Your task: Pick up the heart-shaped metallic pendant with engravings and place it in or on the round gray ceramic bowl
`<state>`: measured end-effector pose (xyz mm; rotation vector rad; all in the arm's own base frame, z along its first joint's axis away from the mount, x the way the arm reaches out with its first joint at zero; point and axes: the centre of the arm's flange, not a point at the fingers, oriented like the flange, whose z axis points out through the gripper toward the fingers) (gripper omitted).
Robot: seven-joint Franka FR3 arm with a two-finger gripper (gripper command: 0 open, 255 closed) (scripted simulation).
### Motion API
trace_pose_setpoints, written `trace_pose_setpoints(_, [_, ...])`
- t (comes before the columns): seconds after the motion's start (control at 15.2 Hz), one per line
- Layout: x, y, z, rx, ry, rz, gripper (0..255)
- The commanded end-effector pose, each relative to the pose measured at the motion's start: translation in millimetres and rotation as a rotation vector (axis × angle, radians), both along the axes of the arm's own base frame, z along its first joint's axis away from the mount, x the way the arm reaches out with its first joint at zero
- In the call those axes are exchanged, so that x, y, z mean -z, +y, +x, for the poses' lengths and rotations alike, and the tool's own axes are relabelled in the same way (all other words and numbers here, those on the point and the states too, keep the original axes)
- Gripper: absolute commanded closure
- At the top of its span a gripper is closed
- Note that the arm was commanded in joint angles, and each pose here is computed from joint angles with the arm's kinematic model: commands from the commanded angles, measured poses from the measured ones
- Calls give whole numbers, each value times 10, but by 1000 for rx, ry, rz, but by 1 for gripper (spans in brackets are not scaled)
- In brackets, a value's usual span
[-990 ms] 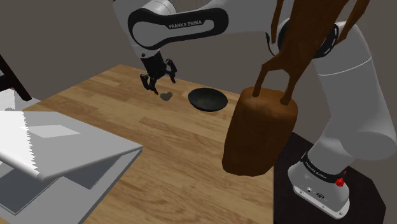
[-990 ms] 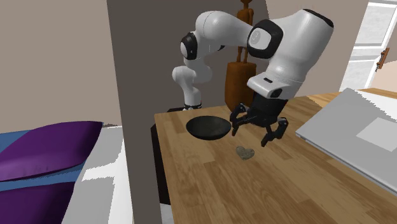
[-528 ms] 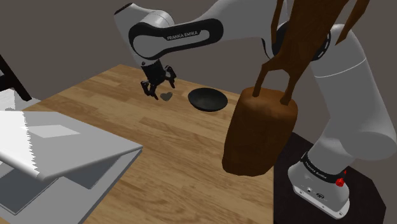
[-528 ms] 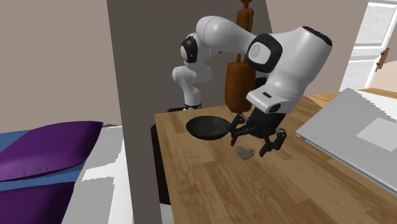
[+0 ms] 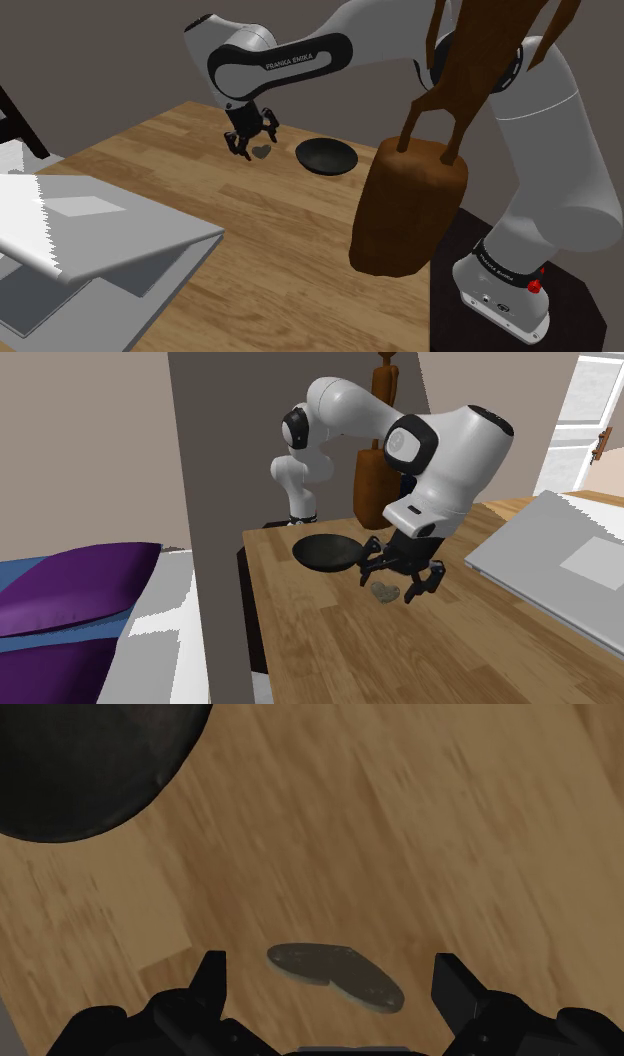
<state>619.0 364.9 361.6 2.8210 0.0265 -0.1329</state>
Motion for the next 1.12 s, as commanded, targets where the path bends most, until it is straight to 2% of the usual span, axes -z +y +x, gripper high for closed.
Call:
trace_pose_setpoints(0.0, [0, 0, 0, 0, 0, 0, 0])
trace_pose_setpoints(0.07, [0, 0, 0, 0, 0, 0, 255])
trace_pose_setpoints(0.66, [1, 0, 0, 0, 0, 0, 255])
trace_pose_setpoints(1.06, [-316, 0, 0, 0, 0, 0, 255])
